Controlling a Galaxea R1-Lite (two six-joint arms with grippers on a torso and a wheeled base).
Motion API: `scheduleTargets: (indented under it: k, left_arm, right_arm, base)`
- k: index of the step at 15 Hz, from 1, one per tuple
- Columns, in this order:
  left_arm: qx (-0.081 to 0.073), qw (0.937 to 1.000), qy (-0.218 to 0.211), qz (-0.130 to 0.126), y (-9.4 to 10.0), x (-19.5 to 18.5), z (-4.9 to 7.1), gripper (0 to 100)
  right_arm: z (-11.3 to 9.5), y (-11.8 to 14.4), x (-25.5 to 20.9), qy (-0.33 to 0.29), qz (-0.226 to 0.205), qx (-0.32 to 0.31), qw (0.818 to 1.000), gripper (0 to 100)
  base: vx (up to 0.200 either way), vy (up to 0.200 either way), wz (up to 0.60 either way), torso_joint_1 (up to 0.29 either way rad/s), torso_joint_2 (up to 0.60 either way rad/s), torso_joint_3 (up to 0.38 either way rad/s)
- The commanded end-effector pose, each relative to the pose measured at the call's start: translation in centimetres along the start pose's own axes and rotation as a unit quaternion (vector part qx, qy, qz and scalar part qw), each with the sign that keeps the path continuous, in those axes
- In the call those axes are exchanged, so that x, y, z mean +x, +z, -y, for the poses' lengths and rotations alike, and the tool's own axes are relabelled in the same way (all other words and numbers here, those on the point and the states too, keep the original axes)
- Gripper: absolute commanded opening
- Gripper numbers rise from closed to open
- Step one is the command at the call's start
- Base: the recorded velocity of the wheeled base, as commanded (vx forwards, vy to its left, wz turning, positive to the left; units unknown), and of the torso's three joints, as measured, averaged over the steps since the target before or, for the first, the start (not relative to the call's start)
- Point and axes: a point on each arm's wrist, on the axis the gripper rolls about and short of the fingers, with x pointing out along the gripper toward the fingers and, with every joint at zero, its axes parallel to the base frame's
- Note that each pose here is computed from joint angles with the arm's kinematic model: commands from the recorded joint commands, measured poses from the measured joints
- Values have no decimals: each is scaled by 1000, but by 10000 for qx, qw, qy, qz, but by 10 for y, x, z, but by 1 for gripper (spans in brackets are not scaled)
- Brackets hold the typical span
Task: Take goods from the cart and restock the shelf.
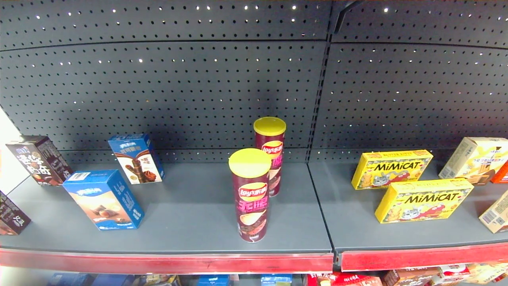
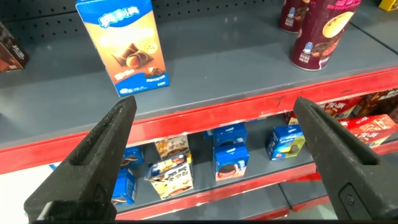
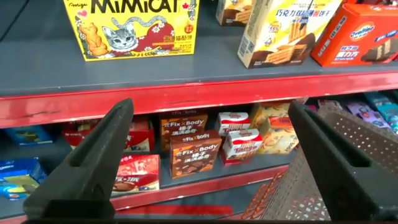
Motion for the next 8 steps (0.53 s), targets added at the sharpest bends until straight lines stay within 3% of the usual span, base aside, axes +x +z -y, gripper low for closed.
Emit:
scheduleTargets:
  k: [1, 4, 5, 8]
  left_arm:
    - [-3, 10000, 2, 9, 0, 0, 0, 100]
    - [3, 10000, -6, 1, 0, 0, 0, 100]
    - [3, 10000, -6, 1, 0, 0, 0, 100]
    - [12, 10000, 4, 54, -1, -2, 0, 100]
  right_arm:
    - [0, 0, 1, 68, -27, 18, 10000, 100]
    - [2, 0, 1, 707, 47, 147, 9974, 100]
    - [5, -2, -3, 1099, 337, 245, 9931, 100]
    - [5, -2, -5, 1024, 404, 658, 9917, 100]
  base:
    - [0, 0, 0, 0, 0, 0]
    - [0, 0, 0, 0, 0, 0]
    - [0, 0, 0, 0, 0, 0]
    - [0, 0, 0, 0, 0, 0]
